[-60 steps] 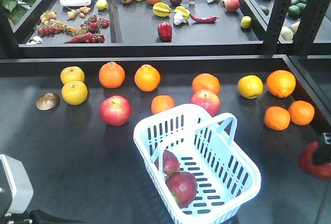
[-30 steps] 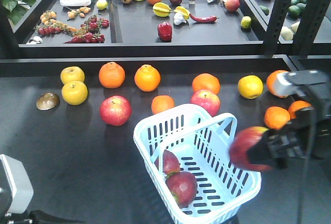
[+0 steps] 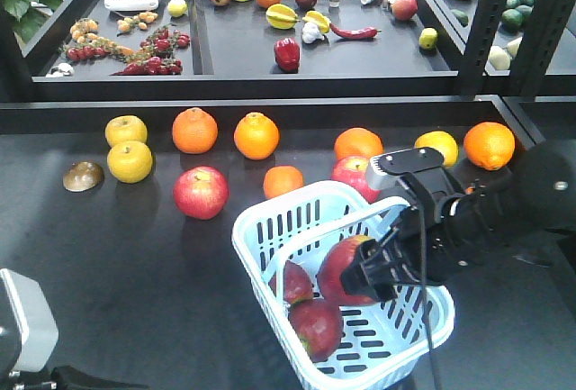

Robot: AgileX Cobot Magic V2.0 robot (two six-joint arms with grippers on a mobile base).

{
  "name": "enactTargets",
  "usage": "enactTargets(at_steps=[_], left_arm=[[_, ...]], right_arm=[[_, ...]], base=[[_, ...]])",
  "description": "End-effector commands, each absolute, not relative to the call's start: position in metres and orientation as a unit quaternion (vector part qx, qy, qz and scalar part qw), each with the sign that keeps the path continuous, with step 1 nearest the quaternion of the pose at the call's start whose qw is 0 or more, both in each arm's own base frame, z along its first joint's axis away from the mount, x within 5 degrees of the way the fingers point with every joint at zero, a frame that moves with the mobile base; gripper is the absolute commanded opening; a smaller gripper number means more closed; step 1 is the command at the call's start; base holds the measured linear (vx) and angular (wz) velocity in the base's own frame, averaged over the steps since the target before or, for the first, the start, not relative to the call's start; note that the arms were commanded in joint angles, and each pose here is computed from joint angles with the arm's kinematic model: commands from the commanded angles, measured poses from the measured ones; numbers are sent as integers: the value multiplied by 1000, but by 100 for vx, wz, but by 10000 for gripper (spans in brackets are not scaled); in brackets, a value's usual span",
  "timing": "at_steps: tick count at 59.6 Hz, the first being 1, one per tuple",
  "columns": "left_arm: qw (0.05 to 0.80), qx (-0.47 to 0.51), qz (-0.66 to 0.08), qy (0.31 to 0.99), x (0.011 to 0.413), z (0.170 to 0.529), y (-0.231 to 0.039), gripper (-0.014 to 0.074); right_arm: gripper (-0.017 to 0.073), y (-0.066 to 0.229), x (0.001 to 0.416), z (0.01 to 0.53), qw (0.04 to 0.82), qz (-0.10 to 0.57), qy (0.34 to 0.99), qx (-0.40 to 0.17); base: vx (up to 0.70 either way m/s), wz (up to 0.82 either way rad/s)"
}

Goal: Pick three apples into basket with both arms
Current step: 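Place the third apple into the basket and release it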

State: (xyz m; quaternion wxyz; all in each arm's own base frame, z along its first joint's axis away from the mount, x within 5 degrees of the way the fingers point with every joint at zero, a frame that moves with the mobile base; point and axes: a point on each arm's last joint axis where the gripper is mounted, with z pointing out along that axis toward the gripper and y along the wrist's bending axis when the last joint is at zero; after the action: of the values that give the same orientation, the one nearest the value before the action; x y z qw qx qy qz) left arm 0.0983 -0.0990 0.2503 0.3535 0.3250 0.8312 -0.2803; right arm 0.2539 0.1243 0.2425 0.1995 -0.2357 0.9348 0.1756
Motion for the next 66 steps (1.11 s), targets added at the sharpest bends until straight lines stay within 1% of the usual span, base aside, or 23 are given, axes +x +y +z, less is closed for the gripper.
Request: enactTargets(at_steps=[1,5,10,17,24,27,33,37,46,56,66], left_arm=[[378,304,-292,824,102,261,-101,-6],[378,304,-292,824,102,261,-101,-6],[378,304,-292,824,102,261,-101,-6],[378,304,-292,824,102,261,-101,-6],[377,305,-293,824,102,260,-101,-6],[376,305,-293,824,102,260,-101,-6],[376,305,-293,824,102,260,-101,-6],[376,305,-293,824,102,260,-101,-6],[376,305,-293,824,102,260,-101,-6],[374,307,-294,825,101,260,-101,-6],[374,307,-294,825,101,260,-101,-6]], right_arm=[[606,128,262,255,243,192,926,-216],[676,128,262,254,239,192,926,-219],[711,128,262,254,239,192,926,-219],[703,128,260,253,230,194,928,-222],[656,128,255,254,210,196,929,-234],[614,127,252,257,208,197,928,-240],[483,125,245,270,228,198,919,-253],[357,122,239,282,250,197,912,-259],[-11,113,217,310,289,194,895,-277],[-8,99,179,323,327,193,881,-283],[-6,79,139,302,382,178,867,-268]], base=[[0,0],[0,0],[0,0],[0,0],[0,0],[0,0],[0,0],[0,0],[0,0],[0,0],[0,0]])
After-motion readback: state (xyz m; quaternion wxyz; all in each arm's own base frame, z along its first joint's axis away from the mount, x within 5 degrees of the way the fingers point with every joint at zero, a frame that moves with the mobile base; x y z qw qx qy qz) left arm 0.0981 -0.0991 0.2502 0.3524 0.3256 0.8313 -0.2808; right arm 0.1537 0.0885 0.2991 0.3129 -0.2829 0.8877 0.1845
